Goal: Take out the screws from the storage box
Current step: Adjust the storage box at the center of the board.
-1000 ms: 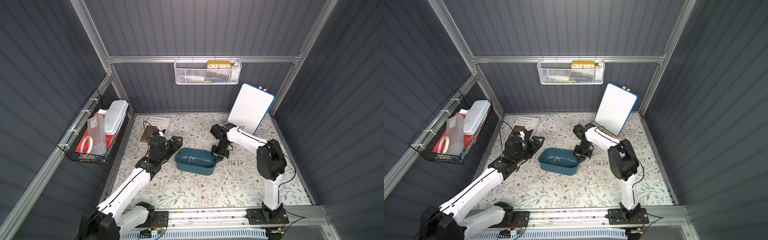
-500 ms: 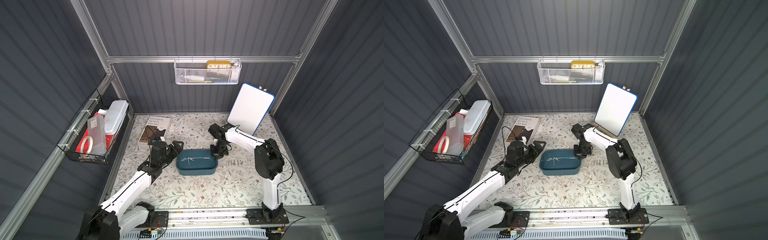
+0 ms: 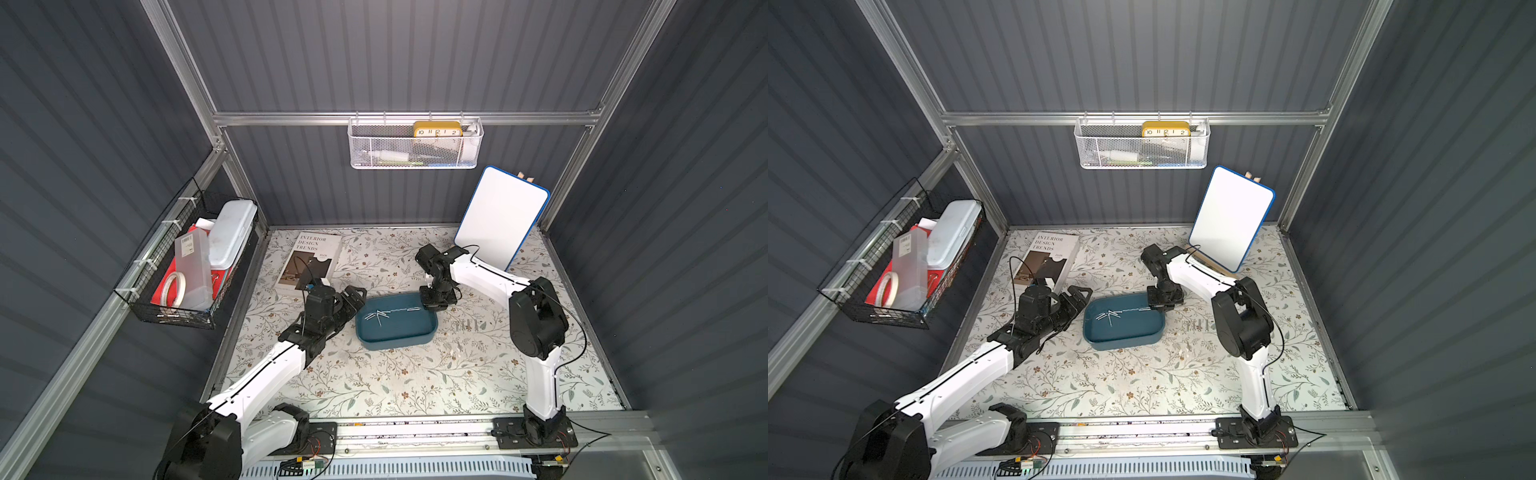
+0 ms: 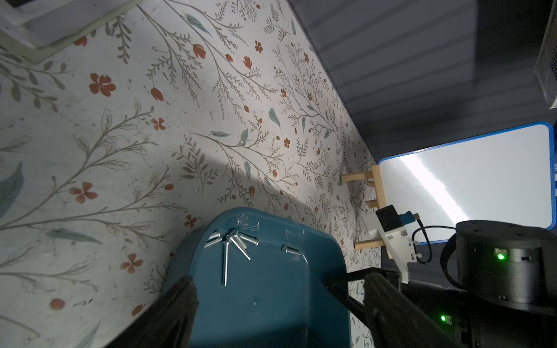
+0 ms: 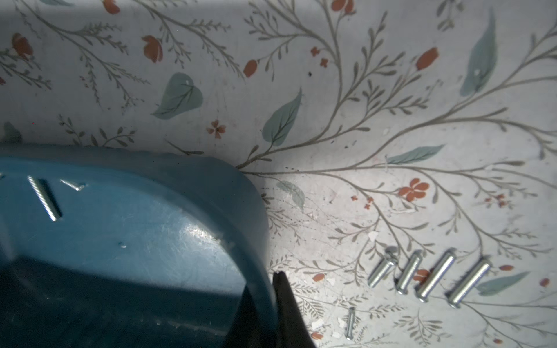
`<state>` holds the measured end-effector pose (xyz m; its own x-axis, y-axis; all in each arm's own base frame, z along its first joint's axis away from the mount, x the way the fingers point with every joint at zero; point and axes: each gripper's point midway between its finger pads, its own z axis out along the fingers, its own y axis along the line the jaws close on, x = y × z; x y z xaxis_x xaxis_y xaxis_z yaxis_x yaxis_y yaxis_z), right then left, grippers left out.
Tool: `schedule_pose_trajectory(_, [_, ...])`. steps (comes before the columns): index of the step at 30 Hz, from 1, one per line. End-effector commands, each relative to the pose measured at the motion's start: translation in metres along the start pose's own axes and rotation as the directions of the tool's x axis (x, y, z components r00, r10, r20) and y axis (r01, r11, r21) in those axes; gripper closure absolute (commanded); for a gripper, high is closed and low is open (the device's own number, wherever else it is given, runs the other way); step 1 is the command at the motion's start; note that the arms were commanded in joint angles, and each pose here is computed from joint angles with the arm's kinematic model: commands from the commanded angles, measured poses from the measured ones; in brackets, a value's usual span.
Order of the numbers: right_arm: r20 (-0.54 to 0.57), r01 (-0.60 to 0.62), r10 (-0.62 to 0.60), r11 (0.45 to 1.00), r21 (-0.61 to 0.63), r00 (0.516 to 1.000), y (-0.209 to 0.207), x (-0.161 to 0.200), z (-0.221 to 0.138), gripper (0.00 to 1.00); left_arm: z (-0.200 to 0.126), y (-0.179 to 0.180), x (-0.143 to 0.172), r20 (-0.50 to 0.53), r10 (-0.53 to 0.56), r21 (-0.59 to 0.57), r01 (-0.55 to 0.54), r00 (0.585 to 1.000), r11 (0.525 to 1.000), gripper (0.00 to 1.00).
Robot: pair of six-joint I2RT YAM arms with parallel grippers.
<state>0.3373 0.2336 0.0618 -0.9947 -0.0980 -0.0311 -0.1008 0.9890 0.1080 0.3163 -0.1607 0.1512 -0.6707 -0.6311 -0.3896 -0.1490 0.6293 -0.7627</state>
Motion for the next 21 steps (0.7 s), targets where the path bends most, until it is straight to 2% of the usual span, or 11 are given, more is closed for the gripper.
schedule_pose_trajectory(1, [-0.014,-0.014,0.014,0.999,0.041,1.0,-0.007,-0.001,0.014,0.98,0.002,0.003,0.001,0.004,-0.001,-0.008,0.002,1.0,1.0,0.1])
schedule_pose_trajectory(5, [0.002,-0.025,0.025,0.999,0.047,1.0,-0.008,-0.002,0.017,0.95,0.004,0.007,0.002,0.001,-0.003,-0.019,0.003,1.0,1.0,0.1])
schedule_pose_trajectory(8, [0.016,-0.029,0.028,0.999,0.046,0.999,-0.008,-0.004,0.016,0.87,0.007,0.009,0.002,0.0,-0.007,-0.027,0.007,1.0,1.0,0.1])
schedule_pose_trajectory(17, [0.017,-0.033,0.032,0.999,0.038,0.999,-0.006,-0.004,0.013,0.73,-0.001,0.0,-0.002,0.018,-0.007,0.008,0.006,1.0,1.0,0.1])
schedule_pose_trajectory(21, [0.052,-0.029,0.026,0.998,0.059,0.998,-0.01,-0.007,0.001,0.69,-0.003,-0.003,-0.003,0.024,-0.01,0.017,0.01,1.0,1.0,0.09])
